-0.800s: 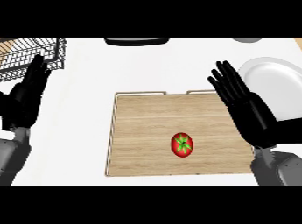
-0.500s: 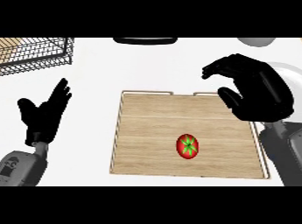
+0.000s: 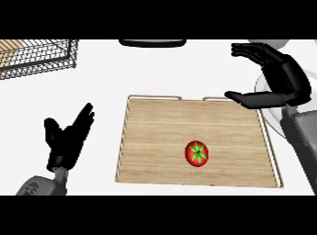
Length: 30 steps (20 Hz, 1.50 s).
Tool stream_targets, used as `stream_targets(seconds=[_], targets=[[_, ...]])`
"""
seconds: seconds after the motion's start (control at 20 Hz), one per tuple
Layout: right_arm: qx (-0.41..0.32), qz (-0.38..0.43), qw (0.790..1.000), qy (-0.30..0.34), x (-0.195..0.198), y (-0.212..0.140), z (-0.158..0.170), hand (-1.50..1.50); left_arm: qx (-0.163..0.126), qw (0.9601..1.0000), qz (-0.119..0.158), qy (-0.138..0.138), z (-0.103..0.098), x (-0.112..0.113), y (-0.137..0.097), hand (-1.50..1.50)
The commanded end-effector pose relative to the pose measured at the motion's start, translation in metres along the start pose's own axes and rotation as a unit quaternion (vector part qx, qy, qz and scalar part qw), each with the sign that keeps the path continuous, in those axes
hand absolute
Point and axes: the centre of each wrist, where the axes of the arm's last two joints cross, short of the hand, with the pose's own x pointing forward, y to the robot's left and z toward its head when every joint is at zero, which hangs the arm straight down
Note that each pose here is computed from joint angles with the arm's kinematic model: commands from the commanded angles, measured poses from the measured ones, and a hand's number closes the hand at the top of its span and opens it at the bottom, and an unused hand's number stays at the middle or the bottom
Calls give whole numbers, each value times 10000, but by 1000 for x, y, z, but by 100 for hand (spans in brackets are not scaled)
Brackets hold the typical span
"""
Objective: Pick the tomato from the tray and place it in the plate
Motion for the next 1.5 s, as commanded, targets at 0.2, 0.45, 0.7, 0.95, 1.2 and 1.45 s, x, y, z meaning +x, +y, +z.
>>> stream_targets(seconds=[0.2,0.45,0.7,0.95,1.2,1.45], targets=[[898,578,9943,-10,-4,-34,8,-150,23,9996,66,259,18,-8,19,0],[2574,1883,9459,600,43,-38,-19,-150,-48,9997,48,229,9,-7,4,0],[3030,2325,9214,721,64,4,-23,-150,119,9995,108,274,14,-21,-4,0],[3248,2750,8984,1088,66,20,-21,-150,28,9997,27,240,19,-22,-2,0],[3298,2892,8916,1127,68,64,8,-150,100,9987,113,481,22,-24,4,0],[3375,3113,8747,1549,50,74,17,-150,53,9995,131,294,17,-8,-9,0]])
